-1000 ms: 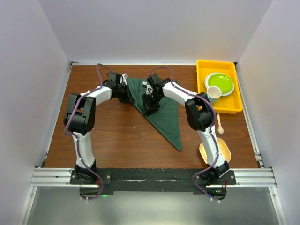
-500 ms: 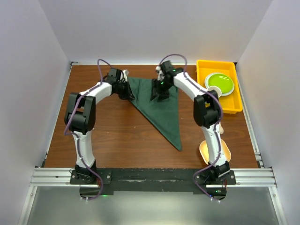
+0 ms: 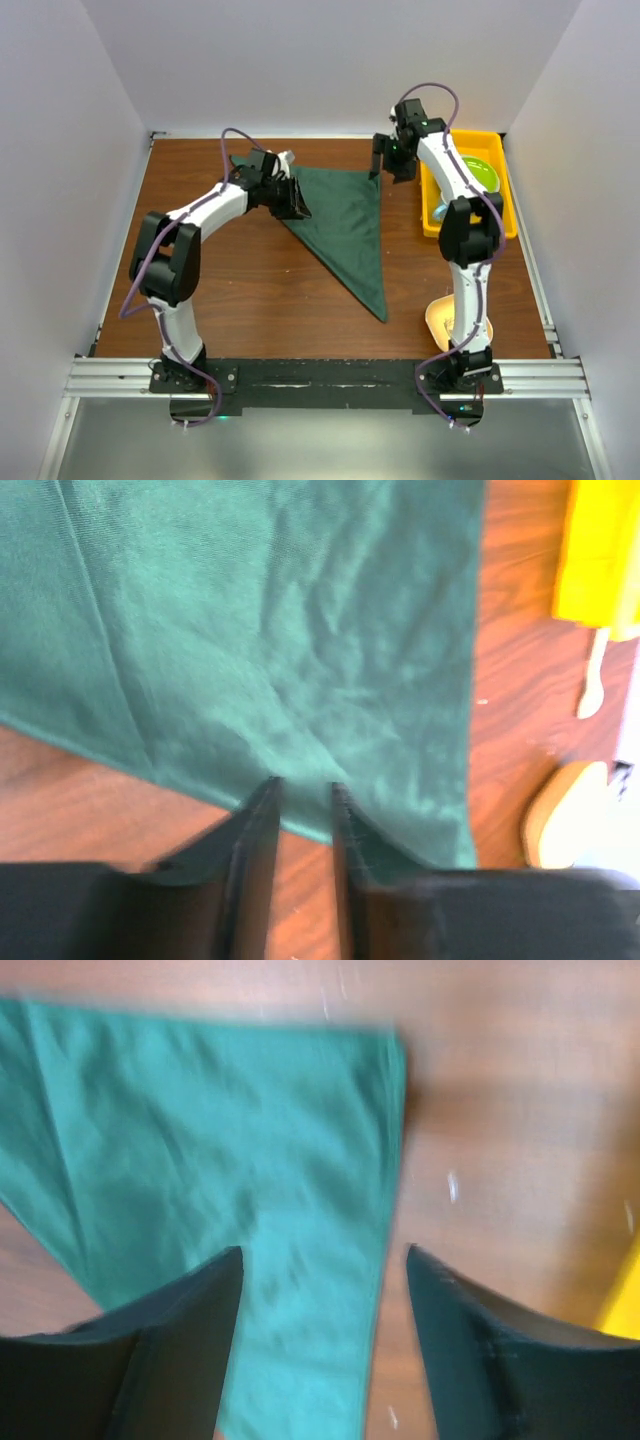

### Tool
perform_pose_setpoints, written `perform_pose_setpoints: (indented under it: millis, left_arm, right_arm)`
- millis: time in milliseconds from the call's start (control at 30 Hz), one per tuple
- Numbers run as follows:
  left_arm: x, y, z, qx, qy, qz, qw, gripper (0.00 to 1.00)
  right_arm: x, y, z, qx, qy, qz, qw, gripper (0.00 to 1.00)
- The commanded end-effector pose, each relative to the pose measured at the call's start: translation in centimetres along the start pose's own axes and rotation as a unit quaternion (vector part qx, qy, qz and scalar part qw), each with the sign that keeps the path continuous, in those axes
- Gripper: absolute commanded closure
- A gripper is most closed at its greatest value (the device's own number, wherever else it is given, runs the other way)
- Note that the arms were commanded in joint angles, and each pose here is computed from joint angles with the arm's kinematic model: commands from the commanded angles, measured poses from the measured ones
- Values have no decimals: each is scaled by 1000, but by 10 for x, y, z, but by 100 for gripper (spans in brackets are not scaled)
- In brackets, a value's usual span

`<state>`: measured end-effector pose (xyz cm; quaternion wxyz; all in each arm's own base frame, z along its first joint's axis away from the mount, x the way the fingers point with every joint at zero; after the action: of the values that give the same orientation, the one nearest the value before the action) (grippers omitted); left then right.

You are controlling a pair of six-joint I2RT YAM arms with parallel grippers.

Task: Fold the napkin, place the utensils inside, and roll it up
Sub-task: Grab a utensil with the right arm

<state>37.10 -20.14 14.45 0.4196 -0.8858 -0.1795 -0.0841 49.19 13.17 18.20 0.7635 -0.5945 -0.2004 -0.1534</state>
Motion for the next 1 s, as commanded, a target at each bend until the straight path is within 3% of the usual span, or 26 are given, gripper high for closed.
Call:
perform_pose_setpoints:
  millis: [0,67,200,267,433,500,700,967]
  left_arm:
    - [-2,-49,-36,-57,25,-39,997,59]
    - [-13,-56,-43,-68,30,-37,997,52]
    - [-41,-78,-53,-85,45,-35,995,46]
    - [-52,-85,-57,-92,54,-33,994,44]
    - [-75,-115,-58,-104,80,-37,991,43]
    - [-83,-126,-56,-106,91,-34,990,43]
    - [-101,-150,-53,-134,138,-31,981,43]
    - [-124,-172,-43,-155,178,-28,971,43]
  right_arm:
    - [-27,-109,0,-57,-35,-22,998,22]
    - [-55,-120,-13,-75,-35,2,997,13]
    - [-94,-161,-35,-106,-31,-10,994,7]
    - [-117,-159,-50,-124,-30,12,992,6]
    - [-143,-168,-68,-170,-80,-13,982,8]
    - [-149,-167,-75,-184,-105,-1,977,9]
    - [-167,-170,-103,-226,-157,114,955,8]
    - [-173,-173,-138,-211,-179,131,952,12]
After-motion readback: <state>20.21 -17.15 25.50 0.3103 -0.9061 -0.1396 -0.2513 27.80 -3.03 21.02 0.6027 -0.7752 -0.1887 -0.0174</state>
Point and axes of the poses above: each gripper's point midway between its finger pads, its own y axis out along the fingers, its own z axis along the line the jaws close on, x = y × z, the point moved 8 cm from there along -y, back along the fingers, and after that the axes turned 9 degrees about -y, right-handed, at the moved point
